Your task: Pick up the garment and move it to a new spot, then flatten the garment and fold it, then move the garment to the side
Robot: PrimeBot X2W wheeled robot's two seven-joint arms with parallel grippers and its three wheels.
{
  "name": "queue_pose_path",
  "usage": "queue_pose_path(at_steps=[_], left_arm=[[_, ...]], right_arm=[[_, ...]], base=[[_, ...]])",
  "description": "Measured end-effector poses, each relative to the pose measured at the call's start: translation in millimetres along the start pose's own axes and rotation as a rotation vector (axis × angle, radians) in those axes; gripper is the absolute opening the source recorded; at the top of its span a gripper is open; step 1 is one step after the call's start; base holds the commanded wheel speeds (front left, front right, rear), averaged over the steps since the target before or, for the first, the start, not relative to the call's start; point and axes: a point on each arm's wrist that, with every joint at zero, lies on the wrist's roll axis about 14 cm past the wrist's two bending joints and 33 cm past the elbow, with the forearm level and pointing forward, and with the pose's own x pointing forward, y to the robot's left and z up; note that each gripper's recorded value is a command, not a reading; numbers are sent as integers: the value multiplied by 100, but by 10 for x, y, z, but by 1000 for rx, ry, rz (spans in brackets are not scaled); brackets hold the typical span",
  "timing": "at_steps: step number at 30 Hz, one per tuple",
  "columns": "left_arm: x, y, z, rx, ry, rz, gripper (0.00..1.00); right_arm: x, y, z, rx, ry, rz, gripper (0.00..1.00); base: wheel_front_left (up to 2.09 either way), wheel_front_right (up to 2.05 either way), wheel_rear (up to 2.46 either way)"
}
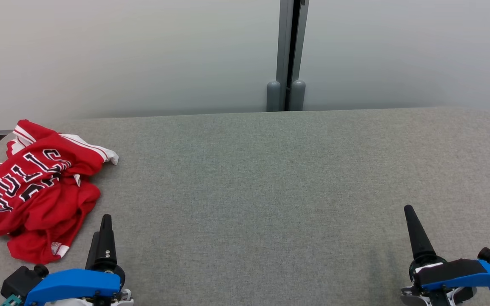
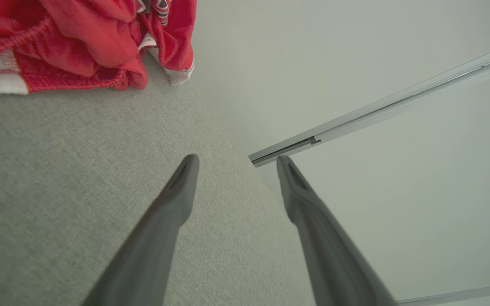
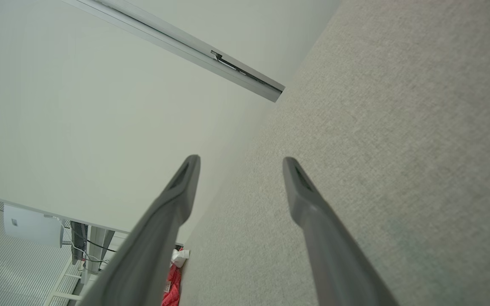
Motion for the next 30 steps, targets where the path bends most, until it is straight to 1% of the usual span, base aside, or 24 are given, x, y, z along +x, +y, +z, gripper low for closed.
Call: queue_pose_path(at_steps=[3,9,10,20,30], left_arm=[[-1,-5,-12,67,3,-1,100],[-2,-19,-45,185,9,-7,100],[-3,-18,-42,221,7,-6,100],[-14,-43,-37,377,-5,-21,100],[-23,-70,-62,498,-14,-35,100]], right_arm=[[0,7,4,-60,-2,3,100],[6,48,19,-133,-16,17,100],[6,55,20,-164,-19,20,100],[10,61,12,-313,-18,27,100],[16,77,3,-438,-16,38,100]], base=[[0,0,0],[0,0,0],[0,0,0],[0,0,0],[0,0,0]])
